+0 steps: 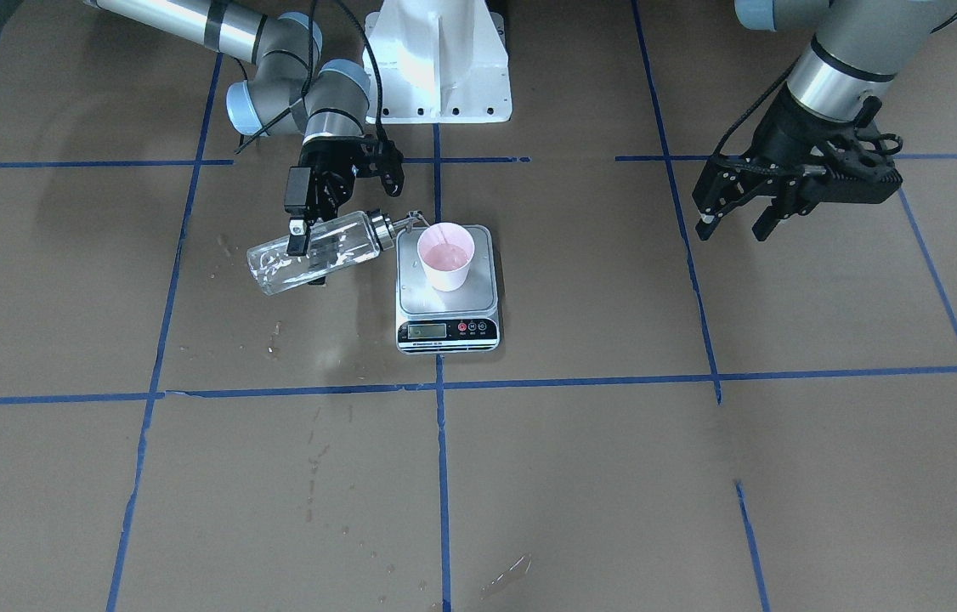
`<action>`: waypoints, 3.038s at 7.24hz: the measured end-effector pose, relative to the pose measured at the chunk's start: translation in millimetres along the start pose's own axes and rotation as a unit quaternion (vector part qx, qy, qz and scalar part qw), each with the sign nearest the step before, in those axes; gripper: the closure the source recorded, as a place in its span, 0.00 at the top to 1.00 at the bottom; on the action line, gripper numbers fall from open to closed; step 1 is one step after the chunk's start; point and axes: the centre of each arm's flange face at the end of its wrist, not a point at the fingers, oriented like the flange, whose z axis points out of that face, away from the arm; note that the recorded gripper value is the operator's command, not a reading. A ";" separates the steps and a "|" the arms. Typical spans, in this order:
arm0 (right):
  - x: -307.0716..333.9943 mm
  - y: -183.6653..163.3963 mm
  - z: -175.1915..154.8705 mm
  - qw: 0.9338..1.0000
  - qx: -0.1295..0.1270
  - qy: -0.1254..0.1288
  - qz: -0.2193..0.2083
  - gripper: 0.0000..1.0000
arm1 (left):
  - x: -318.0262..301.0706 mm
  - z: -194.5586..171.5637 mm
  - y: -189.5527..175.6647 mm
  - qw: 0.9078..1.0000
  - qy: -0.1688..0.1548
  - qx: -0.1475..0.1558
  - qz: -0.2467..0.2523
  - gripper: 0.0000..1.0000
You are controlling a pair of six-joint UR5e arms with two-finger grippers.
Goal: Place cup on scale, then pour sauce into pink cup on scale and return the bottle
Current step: 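Turn the bottle upright and carry it back toward its spot, then lower the bottle onto the table with the right gripper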
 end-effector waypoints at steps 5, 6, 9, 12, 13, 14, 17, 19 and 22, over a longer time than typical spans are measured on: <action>22.6 -3.8 -3.2 0.916 -0.030 -0.092 0.388 0.00 | 0.6 -0.2 0.4 1.000 0.000 0.000 0.000 0.77; 32.2 23.8 -5.6 0.881 -0.046 -0.126 0.453 0.00 | 0.8 -0.5 0.6 1.000 0.000 0.001 0.000 0.79; 36.6 130.0 -6.7 0.816 -0.093 -0.149 0.551 0.00 | 2.3 -2.1 0.5 1.000 0.002 0.003 0.001 0.80; 34.7 196.3 -5.0 0.800 -0.131 -0.153 0.566 0.00 | 4.4 -4.6 0.6 1.000 0.003 0.006 0.002 0.80; 37.2 203.8 -4.3 0.797 -0.134 -0.151 0.569 0.00 | 4.3 -4.7 0.6 1.000 0.003 0.006 0.001 0.80; 39.2 211.0 -4.1 0.795 -0.137 -0.148 0.572 0.00 | 4.5 -5.0 0.7 1.000 0.003 0.006 0.001 0.82; 39.9 217.3 -4.5 0.784 -0.142 -0.144 0.587 0.00 | 4.4 -5.1 0.7 1.000 0.003 0.007 0.001 0.83; 37.1 220.3 -4.7 0.785 -0.143 -0.144 0.585 0.00 | 4.3 -4.9 0.6 1.000 0.003 0.007 0.001 0.83; 33.2 222.4 -5.8 0.784 -0.146 -0.144 0.586 0.00 | 3.6 -4.3 0.7 1.000 0.002 0.006 0.000 0.83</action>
